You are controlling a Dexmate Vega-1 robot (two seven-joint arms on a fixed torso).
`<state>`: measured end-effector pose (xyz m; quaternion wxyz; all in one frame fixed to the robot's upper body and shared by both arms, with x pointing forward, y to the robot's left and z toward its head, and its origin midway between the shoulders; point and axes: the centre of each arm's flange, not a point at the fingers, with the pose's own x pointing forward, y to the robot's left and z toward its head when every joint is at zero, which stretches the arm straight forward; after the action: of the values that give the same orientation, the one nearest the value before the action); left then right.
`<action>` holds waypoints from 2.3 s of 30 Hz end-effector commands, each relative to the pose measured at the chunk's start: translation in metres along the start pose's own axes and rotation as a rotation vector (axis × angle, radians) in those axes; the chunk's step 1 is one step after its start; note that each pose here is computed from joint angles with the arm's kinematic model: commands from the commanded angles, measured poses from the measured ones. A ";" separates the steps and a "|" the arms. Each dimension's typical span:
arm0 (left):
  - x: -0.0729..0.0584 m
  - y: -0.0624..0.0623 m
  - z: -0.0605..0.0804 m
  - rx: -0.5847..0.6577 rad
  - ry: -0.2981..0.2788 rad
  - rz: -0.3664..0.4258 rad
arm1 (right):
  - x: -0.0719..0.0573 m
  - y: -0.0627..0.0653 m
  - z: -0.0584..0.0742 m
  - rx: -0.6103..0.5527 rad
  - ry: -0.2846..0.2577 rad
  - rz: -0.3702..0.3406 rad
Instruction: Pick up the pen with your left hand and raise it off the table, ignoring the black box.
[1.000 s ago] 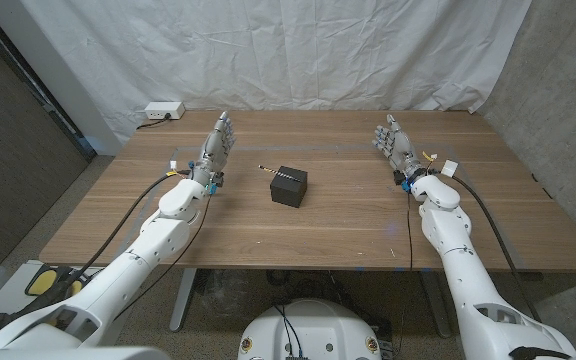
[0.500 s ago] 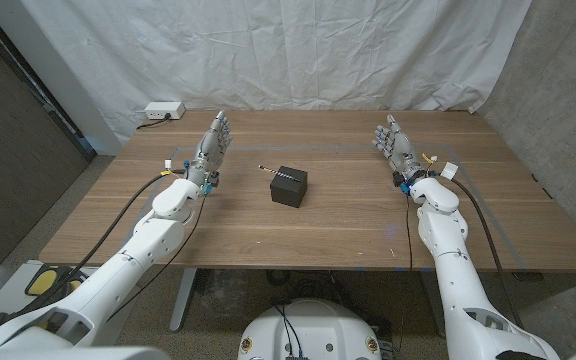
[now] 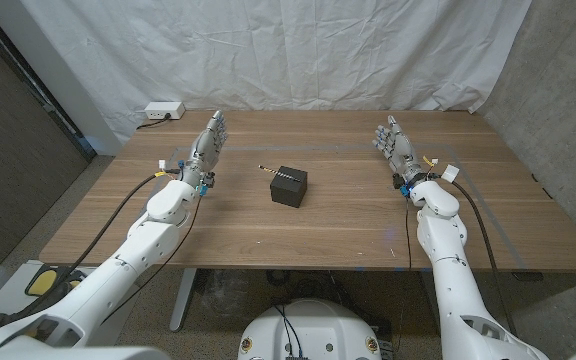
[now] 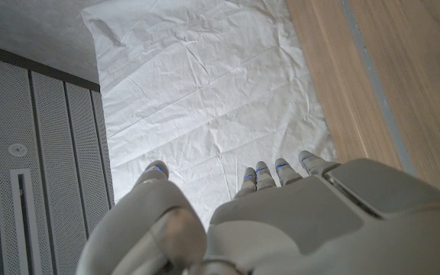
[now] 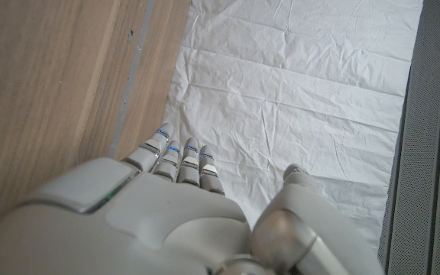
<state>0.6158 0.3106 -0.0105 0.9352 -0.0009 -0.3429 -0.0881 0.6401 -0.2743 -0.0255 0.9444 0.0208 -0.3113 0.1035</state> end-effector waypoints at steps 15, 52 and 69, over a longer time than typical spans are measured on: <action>-0.006 0.004 0.007 0.046 -0.081 0.002 | -0.006 0.001 0.004 0.001 -0.006 -0.006; -0.035 0.015 0.027 0.218 -0.144 0.020 | -0.001 0.012 0.006 0.005 -0.017 0.003; -0.034 0.013 0.039 0.336 -0.119 0.033 | 0.005 0.010 0.004 0.013 -0.015 -0.001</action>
<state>0.5717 0.3317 -0.0062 0.9038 0.1169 -0.4107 -0.0282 0.6353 -0.2638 -0.0200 0.9414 0.0252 -0.3194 0.1053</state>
